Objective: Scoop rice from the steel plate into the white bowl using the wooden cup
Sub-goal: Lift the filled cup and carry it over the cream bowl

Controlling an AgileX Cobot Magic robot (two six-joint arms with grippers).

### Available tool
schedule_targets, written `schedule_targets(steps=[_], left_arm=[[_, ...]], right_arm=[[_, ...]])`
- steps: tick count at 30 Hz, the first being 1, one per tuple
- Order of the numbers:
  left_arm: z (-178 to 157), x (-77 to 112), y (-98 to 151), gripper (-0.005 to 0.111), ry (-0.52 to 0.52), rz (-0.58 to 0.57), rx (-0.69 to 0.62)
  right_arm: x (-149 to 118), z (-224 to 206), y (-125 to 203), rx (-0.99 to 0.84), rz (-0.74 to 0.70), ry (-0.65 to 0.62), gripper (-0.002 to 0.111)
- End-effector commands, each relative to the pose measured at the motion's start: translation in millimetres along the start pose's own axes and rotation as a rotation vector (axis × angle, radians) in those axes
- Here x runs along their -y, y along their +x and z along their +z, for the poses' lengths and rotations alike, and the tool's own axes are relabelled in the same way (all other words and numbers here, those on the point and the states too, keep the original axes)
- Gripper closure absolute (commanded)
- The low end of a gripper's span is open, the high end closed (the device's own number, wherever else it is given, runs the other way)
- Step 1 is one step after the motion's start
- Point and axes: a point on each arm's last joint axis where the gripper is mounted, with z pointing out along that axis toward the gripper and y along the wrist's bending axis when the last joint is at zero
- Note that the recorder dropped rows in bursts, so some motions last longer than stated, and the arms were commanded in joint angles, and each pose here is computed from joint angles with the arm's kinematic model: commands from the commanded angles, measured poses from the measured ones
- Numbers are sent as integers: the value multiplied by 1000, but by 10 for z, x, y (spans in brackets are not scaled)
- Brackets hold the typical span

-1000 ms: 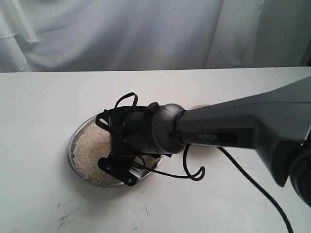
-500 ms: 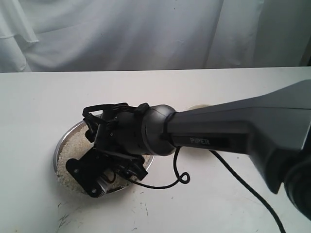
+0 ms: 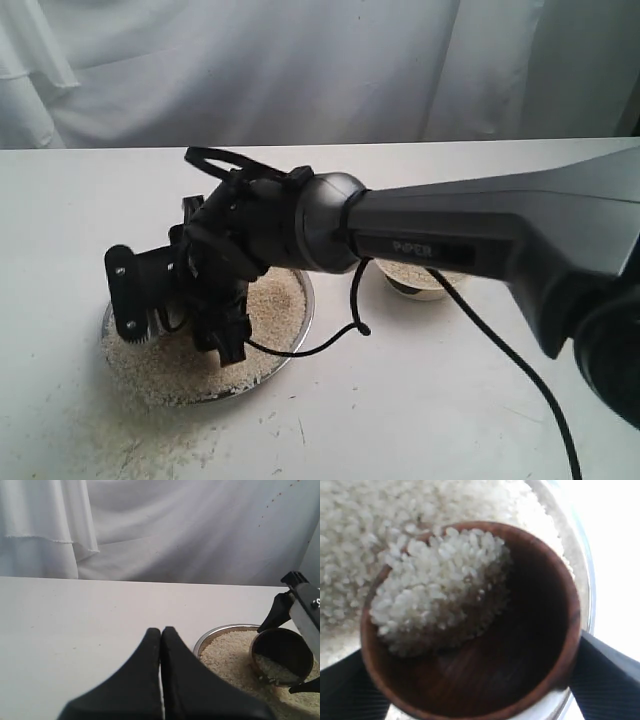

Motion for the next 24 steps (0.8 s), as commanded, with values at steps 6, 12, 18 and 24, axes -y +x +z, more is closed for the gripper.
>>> schedule_targets(steps=[6, 12, 18, 24], left_arm=[[0, 1, 9, 107, 4, 1, 5], [0, 1, 9, 107, 4, 1, 5], [0, 1, 9, 107, 4, 1, 5], [0, 1, 9, 107, 4, 1, 5]], right_arm=[[195, -57, 340, 63, 377, -101, 108], [383, -319, 410, 198, 533, -107, 108], [555, -621, 616, 261, 635, -119, 108], [596, -827, 951, 188, 624, -178, 108]])
